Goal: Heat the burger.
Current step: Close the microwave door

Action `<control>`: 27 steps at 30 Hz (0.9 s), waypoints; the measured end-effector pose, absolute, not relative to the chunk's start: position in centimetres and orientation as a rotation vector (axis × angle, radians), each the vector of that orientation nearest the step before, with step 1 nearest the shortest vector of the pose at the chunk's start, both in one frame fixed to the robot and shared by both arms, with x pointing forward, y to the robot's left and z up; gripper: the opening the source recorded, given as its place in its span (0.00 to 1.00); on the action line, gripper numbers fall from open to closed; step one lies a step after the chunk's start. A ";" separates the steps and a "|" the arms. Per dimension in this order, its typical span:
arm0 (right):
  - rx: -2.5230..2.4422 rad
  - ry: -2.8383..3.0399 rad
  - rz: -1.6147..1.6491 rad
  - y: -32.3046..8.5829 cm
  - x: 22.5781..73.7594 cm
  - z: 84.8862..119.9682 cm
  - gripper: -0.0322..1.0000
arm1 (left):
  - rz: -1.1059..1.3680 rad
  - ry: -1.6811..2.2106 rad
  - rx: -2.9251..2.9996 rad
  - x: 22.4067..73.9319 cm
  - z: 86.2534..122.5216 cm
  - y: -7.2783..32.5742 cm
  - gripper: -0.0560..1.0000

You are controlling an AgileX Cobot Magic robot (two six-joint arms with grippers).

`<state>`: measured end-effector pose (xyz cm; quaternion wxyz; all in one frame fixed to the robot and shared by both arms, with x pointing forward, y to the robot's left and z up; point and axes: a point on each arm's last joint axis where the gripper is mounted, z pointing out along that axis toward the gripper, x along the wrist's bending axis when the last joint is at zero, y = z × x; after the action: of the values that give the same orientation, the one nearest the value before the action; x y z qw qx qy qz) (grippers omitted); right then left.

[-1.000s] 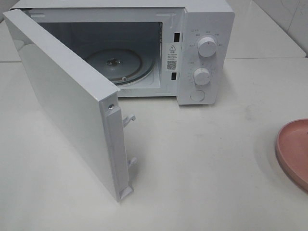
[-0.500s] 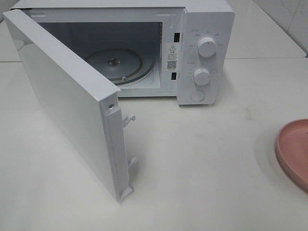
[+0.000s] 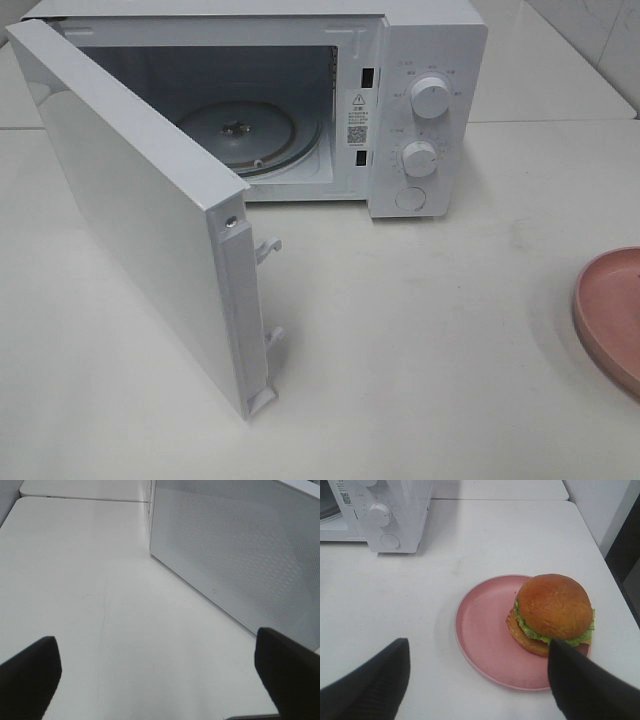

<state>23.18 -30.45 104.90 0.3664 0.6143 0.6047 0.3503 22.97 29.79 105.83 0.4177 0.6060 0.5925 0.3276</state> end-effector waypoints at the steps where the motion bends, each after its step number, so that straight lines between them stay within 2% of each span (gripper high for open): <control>1: 1.579 1.554 0.900 -30.5 23.2 104.9 0.75 | 0.822 1.487 1.520 23.0 105.8 29.8 0.99; 27: 1.579 1.554 0.900 -30.5 23.2 104.9 0.75 | 0.838 1.488 1.526 23.0 105.8 29.9 0.99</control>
<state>23.18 -30.45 104.90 0.3664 0.6143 0.6047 0.3503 22.98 29.89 105.83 0.4130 0.6067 0.5919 0.3331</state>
